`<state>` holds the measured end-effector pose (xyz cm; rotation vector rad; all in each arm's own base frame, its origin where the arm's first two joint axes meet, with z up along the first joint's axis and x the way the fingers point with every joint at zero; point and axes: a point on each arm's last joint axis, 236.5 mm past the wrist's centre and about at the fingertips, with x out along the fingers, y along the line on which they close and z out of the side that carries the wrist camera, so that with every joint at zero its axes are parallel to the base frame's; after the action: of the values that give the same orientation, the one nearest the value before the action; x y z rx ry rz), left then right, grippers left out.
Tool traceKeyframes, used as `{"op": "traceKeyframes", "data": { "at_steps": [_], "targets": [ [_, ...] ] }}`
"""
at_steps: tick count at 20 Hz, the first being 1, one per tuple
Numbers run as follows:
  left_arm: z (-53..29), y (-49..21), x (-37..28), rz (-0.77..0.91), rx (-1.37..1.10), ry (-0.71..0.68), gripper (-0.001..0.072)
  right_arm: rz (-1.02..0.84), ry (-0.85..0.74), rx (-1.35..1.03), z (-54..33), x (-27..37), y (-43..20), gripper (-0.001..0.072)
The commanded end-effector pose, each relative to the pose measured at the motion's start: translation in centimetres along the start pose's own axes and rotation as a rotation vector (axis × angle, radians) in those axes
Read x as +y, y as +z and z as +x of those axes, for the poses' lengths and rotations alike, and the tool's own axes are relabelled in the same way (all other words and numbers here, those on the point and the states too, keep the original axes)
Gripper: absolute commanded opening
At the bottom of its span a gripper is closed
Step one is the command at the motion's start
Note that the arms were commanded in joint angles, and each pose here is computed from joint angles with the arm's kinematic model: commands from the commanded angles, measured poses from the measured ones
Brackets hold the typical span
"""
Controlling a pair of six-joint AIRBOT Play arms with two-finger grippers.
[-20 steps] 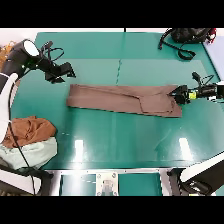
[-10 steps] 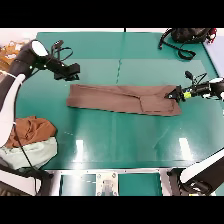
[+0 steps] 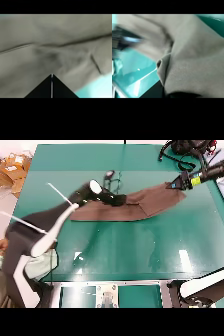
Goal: Fold the shirts.
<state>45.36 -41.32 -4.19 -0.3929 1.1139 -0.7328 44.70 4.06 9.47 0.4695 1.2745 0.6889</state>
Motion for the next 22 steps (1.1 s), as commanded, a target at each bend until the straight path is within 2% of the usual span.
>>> {"op": "traceKeyframes", "data": {
  "at_steps": [1, 7, 11, 12, 14, 16, 18, 22],
  "targets": [
    [6.0, -2.4, -3.1, -0.053, -0.01, -0.088, 0.0022, -0.081, -0.01, 0.012, -1.0, 8.1, -0.6, 0.0017],
    [5.3, -4.1, -3.2, -0.068, 0.122, -0.133, 0.0023, -0.125, -0.017, 0.039, 0.9, 10.6, -0.9, 0.0017],
    [-2.4, -2.2, -0.7, 0.005, 0.318, -0.151, 0.0021, -0.118, -0.017, 0.018, 1.2, 10.9, -0.3, 0.0017],
    [-5.0, -1.4, 1.1, 0.022, 0.355, -0.093, 0.0022, -0.12, -0.016, 0.01, 1.6, 11.3, -0.1, 0.0017],
    [-10.7, 0.7, 6.6, 0.052, 0.379, 0.112, 0.0021, -0.131, -0.008, 0.001, 2.7, 12.6, 0.3, 0.0017],
    [-17.4, 3.3, 12.2, 0.071, 0.311, 0.341, 0.0022, -0.142, 0.007, -0.007, 4.6, 14.6, 0.7, 0.0017],
    [-23.5, 5.2, 15.6, 0.061, 0.245, 0.501, 0.0022, -0.163, 0.032, -0.008, 7.8, 17.4, 0.9, 0.0017],
    [-30.6, 7.1, 17.6, 0.037, 0.136, 0.582, 0.0023, -0.191, 0.099, 0.01, 19.1, 23.3, 0.5, 0.0018]
  ]
}}
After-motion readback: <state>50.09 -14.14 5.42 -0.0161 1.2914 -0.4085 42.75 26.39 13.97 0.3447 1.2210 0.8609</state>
